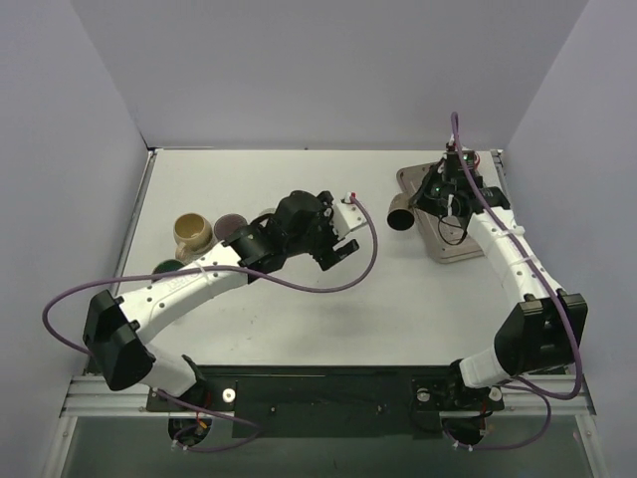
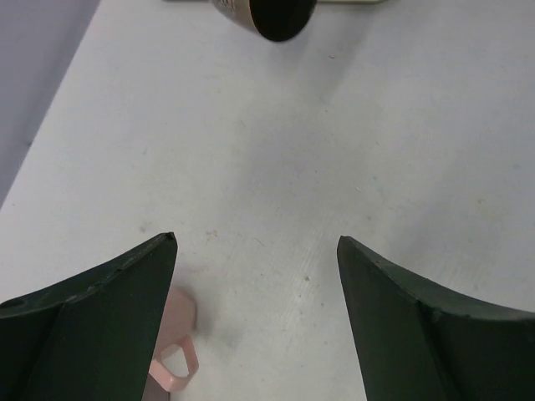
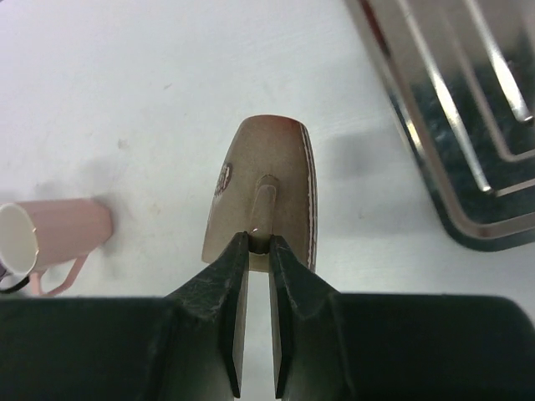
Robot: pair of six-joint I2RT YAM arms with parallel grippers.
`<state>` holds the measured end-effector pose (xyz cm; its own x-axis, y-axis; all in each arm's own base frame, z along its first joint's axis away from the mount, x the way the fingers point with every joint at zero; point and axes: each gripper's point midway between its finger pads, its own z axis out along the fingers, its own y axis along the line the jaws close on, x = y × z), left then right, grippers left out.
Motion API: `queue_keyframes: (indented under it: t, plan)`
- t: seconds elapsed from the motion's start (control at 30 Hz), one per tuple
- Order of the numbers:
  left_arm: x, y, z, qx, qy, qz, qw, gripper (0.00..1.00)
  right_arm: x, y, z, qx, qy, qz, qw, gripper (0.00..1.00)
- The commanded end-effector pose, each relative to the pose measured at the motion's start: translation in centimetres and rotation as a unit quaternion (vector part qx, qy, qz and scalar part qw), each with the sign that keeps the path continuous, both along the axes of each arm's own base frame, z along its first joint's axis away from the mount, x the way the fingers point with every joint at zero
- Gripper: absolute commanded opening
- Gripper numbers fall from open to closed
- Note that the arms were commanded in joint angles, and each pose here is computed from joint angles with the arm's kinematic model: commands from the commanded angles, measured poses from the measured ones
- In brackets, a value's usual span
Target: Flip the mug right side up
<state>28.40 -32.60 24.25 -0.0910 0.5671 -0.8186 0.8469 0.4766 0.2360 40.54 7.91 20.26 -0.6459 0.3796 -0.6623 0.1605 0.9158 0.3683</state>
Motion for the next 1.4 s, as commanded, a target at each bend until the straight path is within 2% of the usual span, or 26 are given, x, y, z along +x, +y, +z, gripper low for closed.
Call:
queue_keyframes:
  t: [0.0, 0.1, 0.2, 0.3, 0.4, 0.53, 0.67, 0.8, 0.87, 0.9, 0.93, 0.97, 1.03, 1.07, 1.1, 1.13, 1.17, 1.2, 1.23, 1.27, 1.3, 1.37]
  plan:
    - [2.2, -2.9, 4.5, -0.060, -0.142, 0.022, 0.988, 0.89, -1.4, 4.6, 4.1, 0.084, -0.050, 0.021, 0.995, 0.00]
    - [2.6, -3.3, 2.2, -0.043, -0.154, 0.036, 0.987, 0.89, -2.5, 7.4, 4.8, 0.126, -0.059, 0.031, 0.990, 0.00]
    - [2.5, -4.1, 2.1, -0.049, -0.187, 0.047, 0.980, 0.89, -2.9, 9.7, 5.8, 0.163, -0.071, 0.040, 0.983, 0.00]
    - [2.9, -4.1, 3.1, -0.055, -0.199, 0.061, 0.977, 0.90, -3.7, 11.8, 6.1, 0.169, -0.071, 0.058, 0.981, 0.00]
    - [4.4, -3.0, 3.4, -0.040, -0.218, 0.110, 0.969, 0.90, -4.7, 13.6, 6.8, 0.173, -0.076, 0.076, 0.979, 0.00]
    - [5.8, -1.6, 2.5, -0.013, -0.242, 0.141, 0.960, 0.86, -5.2, 14.5, 7.6, 0.183, -0.083, 0.083, 0.976, 0.00]
    - [6.7, -1.1, 1.4, 0.009, -0.247, 0.147, 0.958, 0.77, -5.9, 15.3, 8.4, 0.195, -0.084, 0.095, 0.973, 0.00]
    - [8.1, -0.4, 1.0, 0.025, -0.266, 0.163, 0.950, 0.61, -6.3, 15.9, 8.9, 0.205, -0.088, 0.103, 0.969, 0.00]
    - [8.7, 0.0, 0.4, 0.037, -0.258, 0.164, 0.951, 0.48, -6.3, 16.2, 8.8, 0.213, -0.086, 0.106, 0.968, 0.00]
    - [9.1, 0.1, 0.5, 0.032, -0.253, 0.162, 0.953, 0.35, -6.4, 16.3, 8.8, 0.218, -0.084, 0.107, 0.967, 0.00]
    - [9.0, 0.2, -0.2, 0.038, -0.239, 0.157, 0.958, 0.26, -6.3, 16.4, 8.8, 0.219, -0.085, 0.108, 0.966, 0.00]
    - [8.9, 0.2, 0.2, 0.029, -0.233, 0.150, 0.960, 0.01, -6.3, 16.5, 8.6, 0.215, -0.084, 0.109, 0.967, 0.00]
    - [8.5, 0.5, 0.0, 0.025, -0.211, 0.142, 0.967, 0.00, -5.9, 16.1, 8.0, 0.199, -0.086, 0.105, 0.971, 0.02]
    - [8.1, 1.2, -1.0, 0.038, -0.186, 0.140, 0.972, 0.00, -5.6, 15.8, 7.8, 0.190, -0.086, 0.097, 0.973, 0.08]
    - [7.6, 1.5, -0.6, 0.032, -0.174, 0.132, 0.975, 0.00, -5.6, 15.6, 7.7, 0.178, -0.089, 0.102, 0.975, 0.31]
    - [7.2, 3.2, -2.3, 0.054, -0.131, 0.141, 0.980, 0.00, -5.5, 15.2, 7.9, 0.163, -0.091, 0.100, 0.977, 0.51]
    - [6.5, 3.5, -1.9, 0.043, -0.105, 0.128, 0.985, 0.00, -5.4, 14.6, 7.8, 0.129, -0.102, 0.114, 0.980, 0.72]
    - [5.8, 5.9, -3.8, 0.072, -0.051, 0.140, 0.986, 0.00, -5.1, 13.3, 8.0, 0.095, -0.108, 0.101, 0.984, 0.77]
    - [5.1, 6.0, -3.5, 0.061, -0.021, 0.122, 0.990, 0.00, -4.2, 11.5, 8.3, 0.034, -0.128, 0.094, 0.987, 0.81]
    - [3.9, 8.1, -5.2, 0.082, 0.039, 0.118, 0.989, 0.00, -4.0, 9.9, 7.7, -0.009, -0.122, 0.078, 0.989, 0.84]
    - [3.1, 9.1, -5.5, 0.086, 0.062, 0.116, 0.988, 0.00, -3.0, 7.2, 7.7, -0.085, -0.132, 0.057, 0.986, 0.86]
    - [1.3, 12.5, -7.9, 0.114, 0.125, 0.126, 0.977, 0.00, -1.7, 3.0, 6.9, -0.177, -0.124, 0.014, 0.976, 0.89]
